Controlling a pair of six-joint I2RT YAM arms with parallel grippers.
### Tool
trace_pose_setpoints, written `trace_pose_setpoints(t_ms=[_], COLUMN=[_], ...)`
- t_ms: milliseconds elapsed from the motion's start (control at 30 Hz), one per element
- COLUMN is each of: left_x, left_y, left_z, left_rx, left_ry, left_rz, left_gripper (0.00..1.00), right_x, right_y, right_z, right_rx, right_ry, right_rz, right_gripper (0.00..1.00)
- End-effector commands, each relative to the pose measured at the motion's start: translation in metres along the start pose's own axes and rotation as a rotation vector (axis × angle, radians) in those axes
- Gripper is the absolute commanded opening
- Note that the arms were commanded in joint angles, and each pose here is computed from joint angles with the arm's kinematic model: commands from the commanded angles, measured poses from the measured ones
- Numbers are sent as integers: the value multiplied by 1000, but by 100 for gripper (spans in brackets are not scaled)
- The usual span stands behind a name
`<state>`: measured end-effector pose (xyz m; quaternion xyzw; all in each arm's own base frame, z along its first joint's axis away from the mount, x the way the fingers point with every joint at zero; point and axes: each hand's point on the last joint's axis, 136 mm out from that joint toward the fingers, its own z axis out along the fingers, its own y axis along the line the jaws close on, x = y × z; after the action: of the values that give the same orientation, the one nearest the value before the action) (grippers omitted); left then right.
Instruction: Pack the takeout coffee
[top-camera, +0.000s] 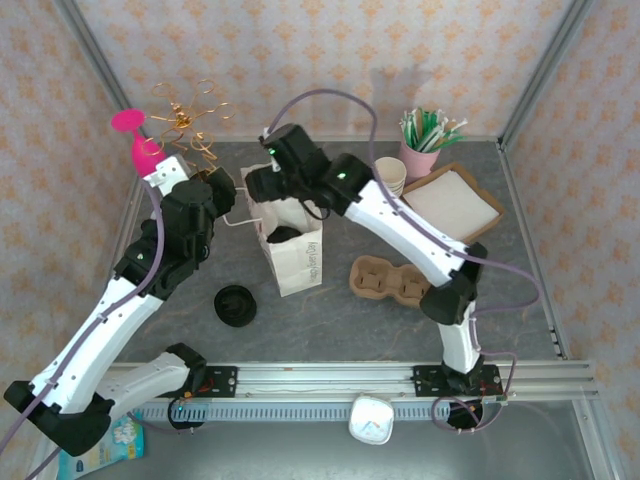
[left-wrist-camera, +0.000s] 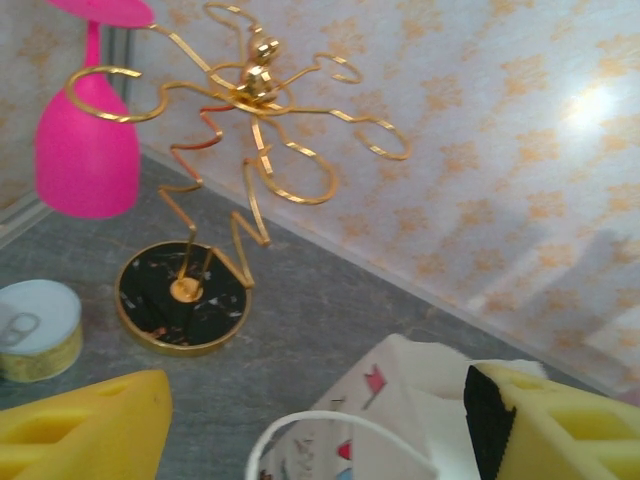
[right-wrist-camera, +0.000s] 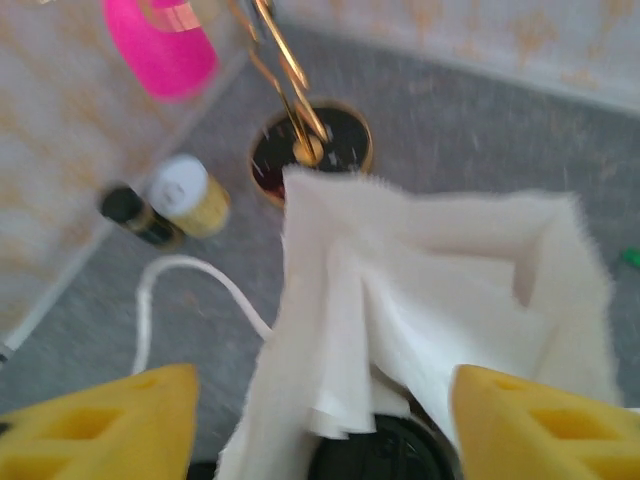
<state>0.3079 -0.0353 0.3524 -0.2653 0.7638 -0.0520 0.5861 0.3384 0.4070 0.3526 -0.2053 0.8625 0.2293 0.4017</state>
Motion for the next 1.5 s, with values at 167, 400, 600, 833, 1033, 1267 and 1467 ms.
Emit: trace_pose_setpoints(t_ms=[167,400,600,833,1033,1267,1467], left_x=[29,51,88,112,131,136,135], left_y=[79,184,187,166,144,144,144], left_z=[28,64,112,125,128,137,135], left_rx=[-211,-526,-412,-194,-15,-40,-38], left_ry=[-10,-180,-192,-279,-308,-256,-274], left_rz=[-35,-12,171,247,298,312,313], left_gripper=[92,99,99,99,99,99,99], right_x=[-45,105,199,188,174,226,228], right_y=[-161,-391,-463,-444,-428,-413,-405], right_z=[-106,-183,-165,-126,-124,-123,-90], right_rx=[381,1077,1209,913,829,812,696], right_ry=[-330,-641,-586,-664,-723,-675,-655], right_rz=[250,518,516,311,194,220,160], right_gripper=[100,100,100,100,100,100,100])
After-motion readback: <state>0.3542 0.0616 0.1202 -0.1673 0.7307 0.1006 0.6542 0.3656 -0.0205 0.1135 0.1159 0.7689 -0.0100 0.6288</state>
